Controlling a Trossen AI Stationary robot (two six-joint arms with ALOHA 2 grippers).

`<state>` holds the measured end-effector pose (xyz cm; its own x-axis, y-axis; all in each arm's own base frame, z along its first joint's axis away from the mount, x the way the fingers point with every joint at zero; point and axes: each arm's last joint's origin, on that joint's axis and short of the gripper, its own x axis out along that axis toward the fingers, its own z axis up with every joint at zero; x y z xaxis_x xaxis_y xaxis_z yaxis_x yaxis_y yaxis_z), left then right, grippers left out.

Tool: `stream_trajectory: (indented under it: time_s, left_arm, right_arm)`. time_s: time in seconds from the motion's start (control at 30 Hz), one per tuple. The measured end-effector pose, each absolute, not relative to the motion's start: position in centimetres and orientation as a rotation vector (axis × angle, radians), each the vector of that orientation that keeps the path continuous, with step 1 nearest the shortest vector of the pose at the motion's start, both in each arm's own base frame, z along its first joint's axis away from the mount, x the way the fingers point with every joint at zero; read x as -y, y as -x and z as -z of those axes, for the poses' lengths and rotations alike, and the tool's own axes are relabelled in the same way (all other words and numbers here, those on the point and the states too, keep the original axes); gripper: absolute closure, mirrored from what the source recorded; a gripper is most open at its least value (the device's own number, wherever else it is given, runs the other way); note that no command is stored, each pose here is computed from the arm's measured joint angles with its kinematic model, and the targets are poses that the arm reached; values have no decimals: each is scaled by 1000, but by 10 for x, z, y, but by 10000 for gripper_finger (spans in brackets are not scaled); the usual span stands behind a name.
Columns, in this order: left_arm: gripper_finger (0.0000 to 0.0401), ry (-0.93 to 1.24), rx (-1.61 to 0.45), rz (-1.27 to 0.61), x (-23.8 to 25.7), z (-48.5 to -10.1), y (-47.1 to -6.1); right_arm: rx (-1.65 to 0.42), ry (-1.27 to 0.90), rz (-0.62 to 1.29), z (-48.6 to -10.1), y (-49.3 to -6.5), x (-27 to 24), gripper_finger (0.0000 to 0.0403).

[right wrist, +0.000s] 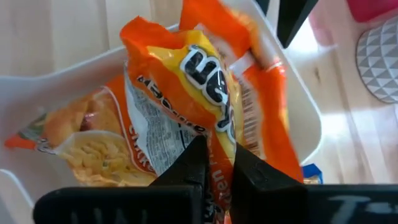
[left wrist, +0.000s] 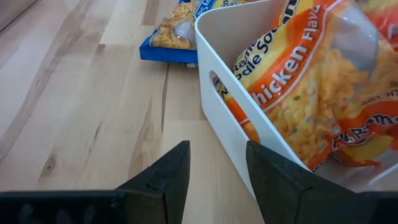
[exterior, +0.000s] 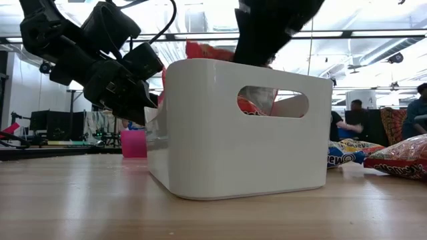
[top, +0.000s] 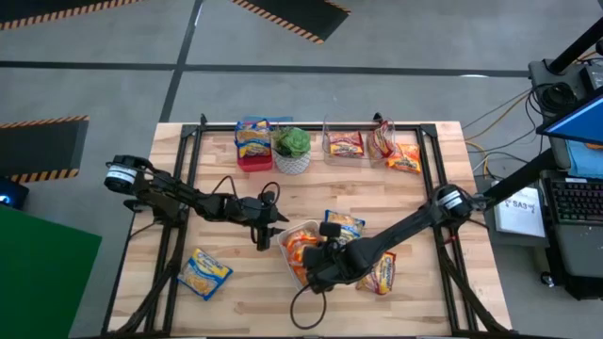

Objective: Sort Maruchan noodles
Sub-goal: Put the orange noodle pack into the white bin

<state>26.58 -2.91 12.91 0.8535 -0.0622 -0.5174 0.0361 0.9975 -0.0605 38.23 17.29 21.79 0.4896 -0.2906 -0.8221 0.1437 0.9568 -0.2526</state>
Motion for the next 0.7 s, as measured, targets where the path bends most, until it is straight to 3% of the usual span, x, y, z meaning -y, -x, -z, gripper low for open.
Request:
stream_trajectory:
  time_s: [0.13, 0.33, 0.53, 0.7]
  left_arm:
    - [260, 49, -546, 52, 29, -129, -266]
    - [260, 48, -547, 53, 30, -129, -266]
    - [260, 48, -547, 55, 30, -129, -266]
    - [260, 46, -546, 57, 30, -129, -266]
  right_arm:
    - [-1047, 174, 268, -206, -386, -175, 368]
    - [-1053, 163, 272, -203, -387, -175, 319]
    - [-1026, 104, 284, -214, -383, -174, 261]
    - [-1002, 43, 271, -230, -379, -172, 247]
